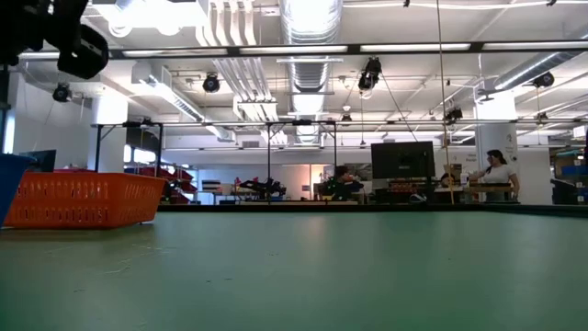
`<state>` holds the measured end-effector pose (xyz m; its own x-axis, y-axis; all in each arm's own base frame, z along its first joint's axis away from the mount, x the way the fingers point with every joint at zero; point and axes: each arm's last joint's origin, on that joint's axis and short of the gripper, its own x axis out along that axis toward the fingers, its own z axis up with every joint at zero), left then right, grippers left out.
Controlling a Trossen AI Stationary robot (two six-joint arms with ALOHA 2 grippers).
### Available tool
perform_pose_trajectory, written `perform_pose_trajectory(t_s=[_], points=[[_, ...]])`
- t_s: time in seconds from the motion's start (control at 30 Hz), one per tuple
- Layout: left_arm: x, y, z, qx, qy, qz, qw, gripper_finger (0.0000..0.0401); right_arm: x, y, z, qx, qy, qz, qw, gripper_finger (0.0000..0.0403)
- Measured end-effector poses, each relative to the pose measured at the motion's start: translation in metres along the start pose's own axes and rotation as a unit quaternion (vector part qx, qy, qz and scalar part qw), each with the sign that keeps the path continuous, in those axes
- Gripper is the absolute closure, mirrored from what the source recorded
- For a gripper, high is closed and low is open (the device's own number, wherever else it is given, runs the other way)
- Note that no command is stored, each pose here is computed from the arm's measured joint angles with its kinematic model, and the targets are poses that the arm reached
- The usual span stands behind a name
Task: Sort Halloween decoration
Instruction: Return to Home Position
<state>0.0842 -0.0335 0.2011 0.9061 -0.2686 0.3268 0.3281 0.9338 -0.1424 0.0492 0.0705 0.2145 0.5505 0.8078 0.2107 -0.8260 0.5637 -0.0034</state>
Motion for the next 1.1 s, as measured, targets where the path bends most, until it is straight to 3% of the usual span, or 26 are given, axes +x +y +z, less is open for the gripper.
perform_pose_trajectory(t_s=[0.33,0.53,0.97,1.1], points=[[-0.002,-0.002,0.020,-0.027,-0.104,-0.014,0.994,0.0307,0.000,-0.001,0.002,-0.001,-0.009,-0.009,1.000,0.0330],[0.000,-0.001,0.002,-0.048,-0.026,-0.021,0.998,0.0307,0.001,0.000,-0.002,-0.001,-0.012,-0.008,1.000,0.0330],[0.000,-0.001,-0.002,-0.025,-0.008,-0.019,0.999,0.0307,0.001,0.000,-0.001,-0.001,-0.016,-0.008,1.000,0.0330],[-0.001,0.000,-0.015,-0.014,0.061,-0.014,0.998,0.0307,0.001,-0.001,-0.007,0.000,0.012,-0.009,1.000,0.0330]])
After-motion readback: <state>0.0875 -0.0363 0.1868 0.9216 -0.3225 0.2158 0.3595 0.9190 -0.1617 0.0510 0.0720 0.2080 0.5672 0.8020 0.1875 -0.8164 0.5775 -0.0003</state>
